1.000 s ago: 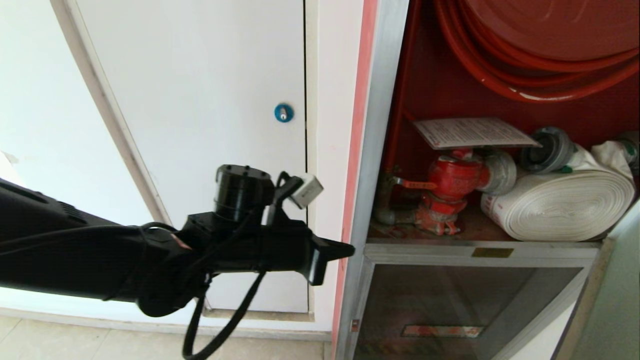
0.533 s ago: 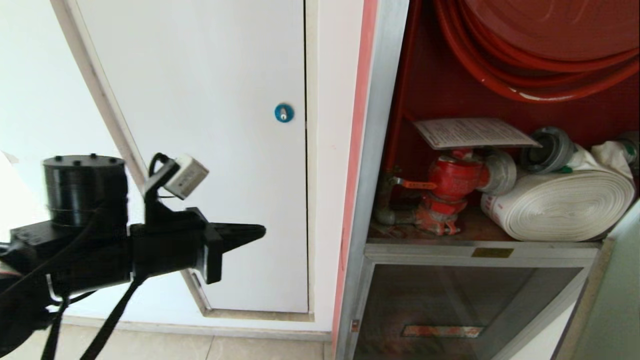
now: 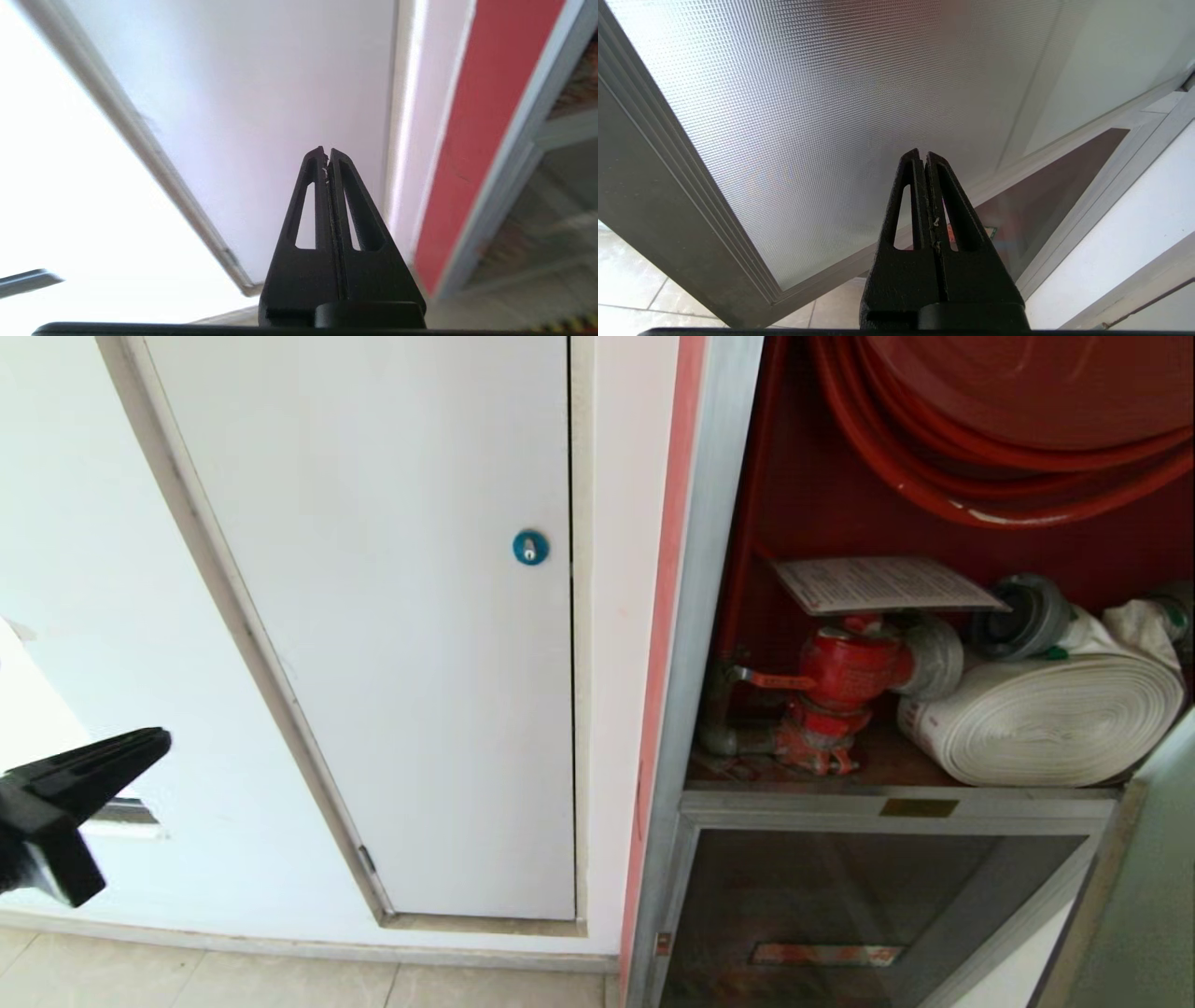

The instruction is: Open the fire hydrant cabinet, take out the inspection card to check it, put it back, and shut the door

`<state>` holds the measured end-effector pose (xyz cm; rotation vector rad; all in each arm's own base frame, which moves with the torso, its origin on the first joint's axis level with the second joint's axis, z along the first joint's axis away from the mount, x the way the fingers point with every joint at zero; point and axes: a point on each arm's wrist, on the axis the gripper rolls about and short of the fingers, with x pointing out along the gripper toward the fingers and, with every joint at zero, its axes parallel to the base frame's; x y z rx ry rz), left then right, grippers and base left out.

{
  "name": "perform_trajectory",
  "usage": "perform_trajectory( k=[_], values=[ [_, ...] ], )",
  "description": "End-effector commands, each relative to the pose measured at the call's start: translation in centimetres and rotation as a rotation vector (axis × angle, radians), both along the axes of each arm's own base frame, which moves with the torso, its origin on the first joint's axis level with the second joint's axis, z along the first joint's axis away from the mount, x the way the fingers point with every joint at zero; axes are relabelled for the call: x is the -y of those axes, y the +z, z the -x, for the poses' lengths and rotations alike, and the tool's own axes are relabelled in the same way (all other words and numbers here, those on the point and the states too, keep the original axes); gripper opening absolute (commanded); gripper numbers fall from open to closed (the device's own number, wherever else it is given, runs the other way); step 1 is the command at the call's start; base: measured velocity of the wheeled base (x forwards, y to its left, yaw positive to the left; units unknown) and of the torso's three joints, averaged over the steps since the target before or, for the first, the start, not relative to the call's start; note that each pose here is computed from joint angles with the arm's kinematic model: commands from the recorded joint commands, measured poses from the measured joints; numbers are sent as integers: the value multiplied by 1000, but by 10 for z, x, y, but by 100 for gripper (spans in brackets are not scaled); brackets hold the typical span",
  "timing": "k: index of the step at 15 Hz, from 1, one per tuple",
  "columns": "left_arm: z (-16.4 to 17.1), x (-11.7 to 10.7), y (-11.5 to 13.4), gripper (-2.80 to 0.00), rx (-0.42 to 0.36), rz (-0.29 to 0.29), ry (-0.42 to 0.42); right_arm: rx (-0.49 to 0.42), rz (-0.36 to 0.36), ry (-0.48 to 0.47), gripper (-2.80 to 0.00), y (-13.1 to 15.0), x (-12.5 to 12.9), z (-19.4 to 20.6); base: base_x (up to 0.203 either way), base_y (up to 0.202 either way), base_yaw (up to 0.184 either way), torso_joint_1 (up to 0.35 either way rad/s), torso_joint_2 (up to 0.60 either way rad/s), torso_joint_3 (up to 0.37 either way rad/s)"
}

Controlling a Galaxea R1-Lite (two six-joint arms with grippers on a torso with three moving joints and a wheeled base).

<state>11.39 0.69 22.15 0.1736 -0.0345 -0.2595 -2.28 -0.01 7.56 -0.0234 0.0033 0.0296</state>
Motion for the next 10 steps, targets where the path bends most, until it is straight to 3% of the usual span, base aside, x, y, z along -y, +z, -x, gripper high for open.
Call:
perform_trajectory(
  k=[1,4,7,10],
  values=[
    [49,4,3,-280,149,-24,49,-1,0,1,-280,0,0,0,0,0,0,0,0,0],
    [96,13,-14,-280,132,30,-10,-1,0,1,-280,0,0,0,0,0,0,0,0,0],
    [122,16,-21,-280,70,105,-190,-1,0,1,-280,0,0,0,0,0,0,0,0,0],
    [138,15,-34,-280,114,123,-130,-1,-3,0,-280,0,0,0,0,0,0,0,0,0]
  ],
)
